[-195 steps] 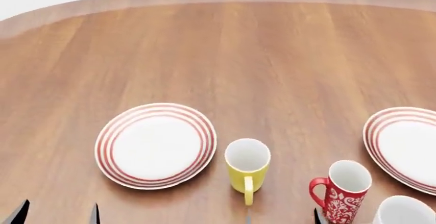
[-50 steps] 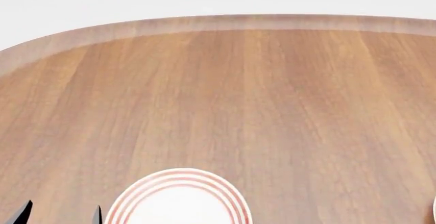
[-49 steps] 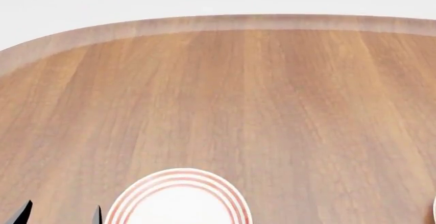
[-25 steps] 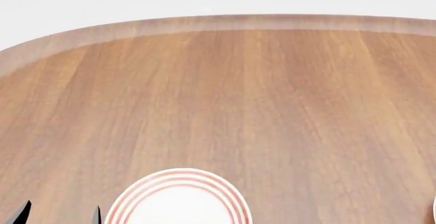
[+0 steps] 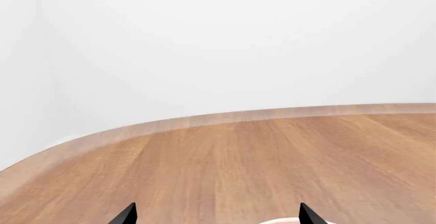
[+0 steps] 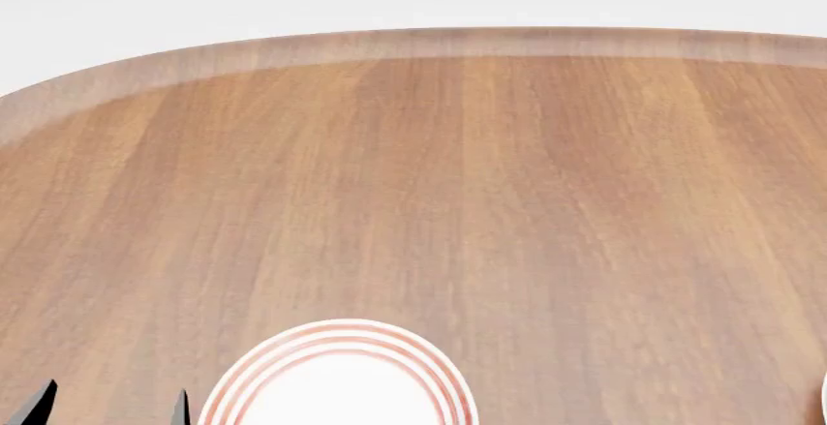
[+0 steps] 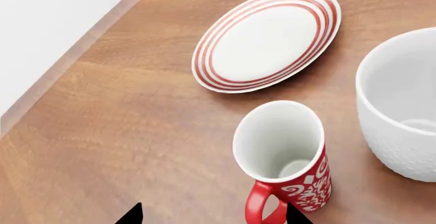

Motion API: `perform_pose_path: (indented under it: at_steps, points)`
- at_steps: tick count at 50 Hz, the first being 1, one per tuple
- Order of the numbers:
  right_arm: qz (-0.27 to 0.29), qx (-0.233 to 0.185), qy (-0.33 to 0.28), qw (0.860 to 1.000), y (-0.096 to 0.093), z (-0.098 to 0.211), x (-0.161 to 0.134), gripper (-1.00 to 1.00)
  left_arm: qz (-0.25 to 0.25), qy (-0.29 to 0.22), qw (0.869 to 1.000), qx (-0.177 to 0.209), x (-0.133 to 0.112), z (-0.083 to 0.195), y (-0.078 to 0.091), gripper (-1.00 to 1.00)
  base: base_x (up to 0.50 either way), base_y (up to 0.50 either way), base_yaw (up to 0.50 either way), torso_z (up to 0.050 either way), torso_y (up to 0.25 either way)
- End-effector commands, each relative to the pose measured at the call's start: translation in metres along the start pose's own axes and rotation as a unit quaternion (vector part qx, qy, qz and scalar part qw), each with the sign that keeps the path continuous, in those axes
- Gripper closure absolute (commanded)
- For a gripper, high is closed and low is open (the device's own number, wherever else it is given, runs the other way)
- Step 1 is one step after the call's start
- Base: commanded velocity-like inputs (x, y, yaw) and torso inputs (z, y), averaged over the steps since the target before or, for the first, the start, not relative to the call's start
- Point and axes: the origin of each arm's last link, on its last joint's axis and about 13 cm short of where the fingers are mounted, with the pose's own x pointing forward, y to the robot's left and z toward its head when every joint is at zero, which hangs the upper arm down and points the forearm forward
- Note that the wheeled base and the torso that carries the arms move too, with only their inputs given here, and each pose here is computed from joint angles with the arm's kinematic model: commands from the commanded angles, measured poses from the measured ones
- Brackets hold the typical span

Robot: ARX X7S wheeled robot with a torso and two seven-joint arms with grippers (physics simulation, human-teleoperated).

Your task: Put the red mug on the left plate.

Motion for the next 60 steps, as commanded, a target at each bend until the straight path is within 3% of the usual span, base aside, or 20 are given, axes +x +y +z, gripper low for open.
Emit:
perform_pose_path:
  at_steps: [1,25,60]
  points:
    - [-0.017,-0.011,-0.006,1.0,0.005,-0.006,0.007,-1.0,0.002,-0.001,1.0,0.0,0.0,0.0,0.001,-1.0,0.0,0.0,0.0,0.0,0.0]
    - [-0.028,0.008,0.024,0.999,0.007,-0.009,0.017,-1.0,-0.002,-0.003,1.0,0.002,0.0,0.001,0.0,-1.0,0.0,0.0,0.0,0.0,0.0]
    - [-0.061,-0.02,0.008,0.998,0.016,-0.017,0.035,-1.0,-0.001,-0.003,1.0,-0.001,0.001,0.0,0.001,-1.0,0.0,0.0,0.0,0.0,0.0]
